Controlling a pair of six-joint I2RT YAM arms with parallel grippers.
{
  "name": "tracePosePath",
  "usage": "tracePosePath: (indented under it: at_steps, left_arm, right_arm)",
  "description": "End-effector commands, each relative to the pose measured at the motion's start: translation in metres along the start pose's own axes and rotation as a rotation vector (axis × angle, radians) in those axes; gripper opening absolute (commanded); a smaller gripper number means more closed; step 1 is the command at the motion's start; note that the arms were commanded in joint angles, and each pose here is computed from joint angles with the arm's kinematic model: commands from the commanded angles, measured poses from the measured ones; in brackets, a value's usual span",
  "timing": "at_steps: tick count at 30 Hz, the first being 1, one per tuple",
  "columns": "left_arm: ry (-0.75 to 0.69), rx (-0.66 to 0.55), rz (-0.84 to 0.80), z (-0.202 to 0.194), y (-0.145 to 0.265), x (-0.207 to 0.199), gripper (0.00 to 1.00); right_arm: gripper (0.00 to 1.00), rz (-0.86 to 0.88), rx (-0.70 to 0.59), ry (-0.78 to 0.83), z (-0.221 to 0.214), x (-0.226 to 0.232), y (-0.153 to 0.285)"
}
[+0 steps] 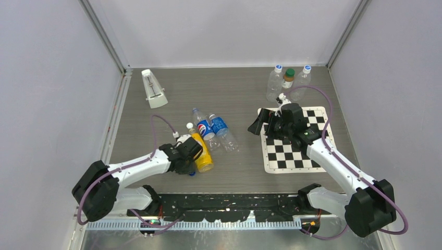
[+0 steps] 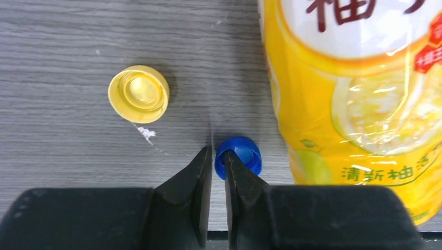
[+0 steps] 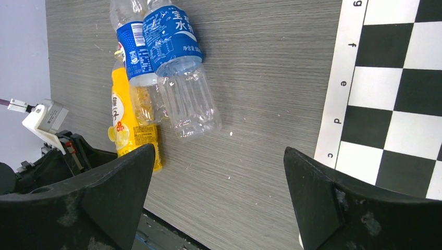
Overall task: Screw on the bottle caps
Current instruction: Pick up the bottle cap from the center of the board.
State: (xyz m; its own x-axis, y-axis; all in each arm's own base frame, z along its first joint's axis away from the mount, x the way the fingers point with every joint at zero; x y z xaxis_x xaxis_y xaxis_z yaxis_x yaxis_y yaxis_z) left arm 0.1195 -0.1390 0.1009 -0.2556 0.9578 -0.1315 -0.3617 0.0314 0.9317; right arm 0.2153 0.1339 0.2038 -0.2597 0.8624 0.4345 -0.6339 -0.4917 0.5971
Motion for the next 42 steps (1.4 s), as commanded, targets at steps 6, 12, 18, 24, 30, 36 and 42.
tracePosePath:
  at_steps: [6,12,18,24,30,36,42]
  left_arm:
    - [-0.009,0.016,-0.044,0.0,-0.013,-0.009,0.04]
    - [0.004,-0.014,-0.087,0.006,0.01,-0.007,0.0]
    - [0.055,-0.128,-0.229,0.022,0.059,-0.007,0.0]
    - [0.15,-0.247,-0.458,0.045,0.104,-0.024,0.0]
    - [0.249,-0.245,-0.723,0.065,0.135,-0.057,0.0]
    - [0.357,-0.214,-0.937,0.085,0.153,-0.082,0.0]
    - [0.469,-0.229,-1.072,0.106,0.168,-0.092,0.0]
  right_arm:
    - [1.0,0.075,-0.046,0.027,0.008,0.009,0.001]
    - [1.0,0.201,-0.081,0.058,0.014,0.022,0.006]
    - [1.0,0.365,-0.124,0.074,0.025,0.038,0.01]
    - [1.0,0.604,-0.257,0.099,0.043,0.06,0.017]
    - [1.0,0.84,-0.349,0.129,0.053,0.078,0.022]
    - [1.0,1.084,-0.413,0.137,0.069,0.093,0.022]
    - [1.0,1.23,-0.38,0.088,0.086,0.104,0.013]
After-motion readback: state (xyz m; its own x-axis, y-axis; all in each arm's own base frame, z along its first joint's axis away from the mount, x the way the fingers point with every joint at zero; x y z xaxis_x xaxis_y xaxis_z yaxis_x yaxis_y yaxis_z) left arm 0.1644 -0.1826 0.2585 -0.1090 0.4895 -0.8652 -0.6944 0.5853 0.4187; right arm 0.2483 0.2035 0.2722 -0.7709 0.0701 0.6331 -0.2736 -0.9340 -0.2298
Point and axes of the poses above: each gripper's point midway between its finger pads, its own y axis back along the fingers, its own x axis along the line the jaws close on, z = x × y, the point moved 9 cm from there along y, back along the fingers, and after that the axes turned 11 degrees about y, right-handed, at the moved point
